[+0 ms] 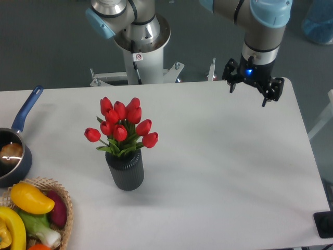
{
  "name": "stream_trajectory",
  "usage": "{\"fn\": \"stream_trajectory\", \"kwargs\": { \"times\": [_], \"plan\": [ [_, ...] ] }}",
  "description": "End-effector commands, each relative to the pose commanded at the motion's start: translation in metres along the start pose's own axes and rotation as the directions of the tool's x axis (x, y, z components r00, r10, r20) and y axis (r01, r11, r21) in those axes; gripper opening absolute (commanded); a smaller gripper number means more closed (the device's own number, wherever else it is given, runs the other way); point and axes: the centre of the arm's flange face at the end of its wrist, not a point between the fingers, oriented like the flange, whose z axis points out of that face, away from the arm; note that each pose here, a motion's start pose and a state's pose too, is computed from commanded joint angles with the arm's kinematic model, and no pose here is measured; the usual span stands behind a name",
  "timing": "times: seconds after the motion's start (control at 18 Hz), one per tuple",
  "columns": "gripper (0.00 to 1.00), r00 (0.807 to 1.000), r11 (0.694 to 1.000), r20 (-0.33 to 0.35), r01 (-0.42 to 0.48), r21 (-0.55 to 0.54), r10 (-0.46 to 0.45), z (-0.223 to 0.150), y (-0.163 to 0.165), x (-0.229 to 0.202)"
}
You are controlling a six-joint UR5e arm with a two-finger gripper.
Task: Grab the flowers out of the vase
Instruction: 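Move the open gripper over the red tulip bouquet in the vase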
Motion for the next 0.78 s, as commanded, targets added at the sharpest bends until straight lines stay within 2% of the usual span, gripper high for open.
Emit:
{"fn": "stream_trajectory", "kwargs": {
  "times": [0.33,0.44,0.56,0.78],
  "plan": [
    [1.0,1.0,1.0,-0.016,0.0,0.011,0.0,0.006,-0.003,-0.001],
    [1.0,1.0,1.0,-0.002,0.0,0.022,0.0,0.001,-0.011,0.006],
    [1.0,0.996,0.996,0.033,0.078,0.038,-0.079,-0.023,-0.011,0.013],
    [1.0,0.981,0.971,0.008,0.19,0.148,-0.193,-0.066,-0.027,0.055]
  ]
}}
